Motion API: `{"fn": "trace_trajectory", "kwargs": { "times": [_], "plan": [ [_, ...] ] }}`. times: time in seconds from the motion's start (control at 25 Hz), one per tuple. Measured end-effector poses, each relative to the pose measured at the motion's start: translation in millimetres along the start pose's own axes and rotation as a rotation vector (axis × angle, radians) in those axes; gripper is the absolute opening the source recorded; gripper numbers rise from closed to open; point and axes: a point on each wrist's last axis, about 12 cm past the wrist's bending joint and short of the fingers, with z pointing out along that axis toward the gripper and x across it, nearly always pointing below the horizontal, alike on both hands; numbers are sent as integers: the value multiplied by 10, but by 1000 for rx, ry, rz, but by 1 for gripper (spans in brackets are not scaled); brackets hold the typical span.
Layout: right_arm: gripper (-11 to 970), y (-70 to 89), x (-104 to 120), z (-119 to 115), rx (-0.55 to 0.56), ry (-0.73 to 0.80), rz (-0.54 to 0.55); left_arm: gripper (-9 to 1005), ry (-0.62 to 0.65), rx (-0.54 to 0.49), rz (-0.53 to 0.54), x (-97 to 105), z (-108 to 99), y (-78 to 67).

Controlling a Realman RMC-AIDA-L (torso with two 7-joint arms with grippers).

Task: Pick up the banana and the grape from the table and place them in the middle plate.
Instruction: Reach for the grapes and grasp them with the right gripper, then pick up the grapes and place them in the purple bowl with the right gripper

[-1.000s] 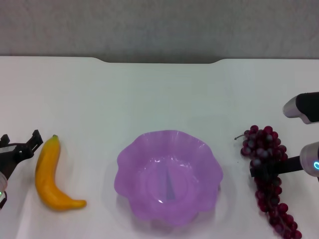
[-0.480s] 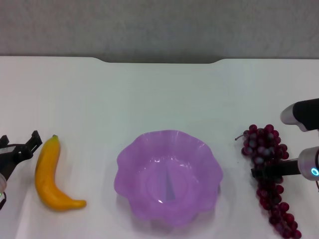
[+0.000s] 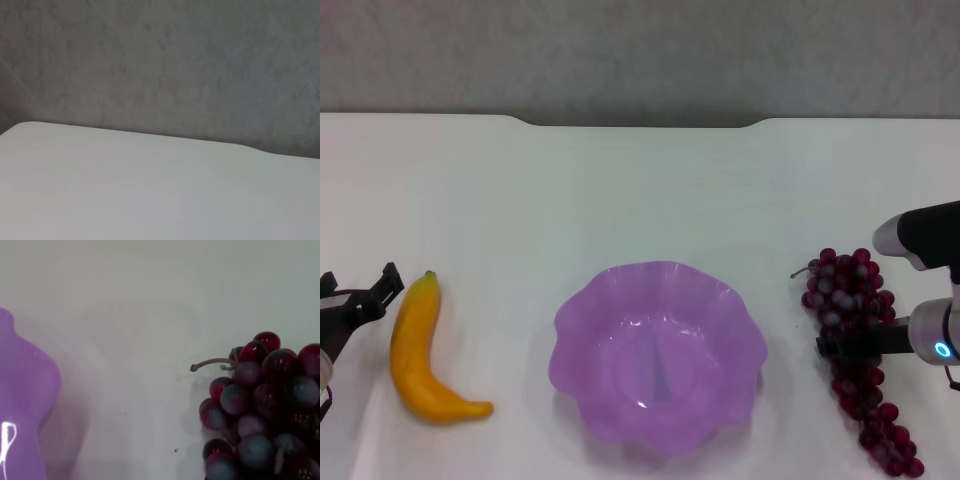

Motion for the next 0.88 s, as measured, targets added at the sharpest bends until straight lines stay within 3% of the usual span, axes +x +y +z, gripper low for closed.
{"fn": "trace_trajectory", "kwargs": {
  "times": [0.56, 0.88],
  "plan": [
    [540, -49, 153, 42, 79, -173, 0, 894, 1, -1, -1, 4, -4, 4],
    [466, -9, 267, 67, 139, -301, -64, 894, 0, -2, -1, 3, -3, 5]
  ]
}}
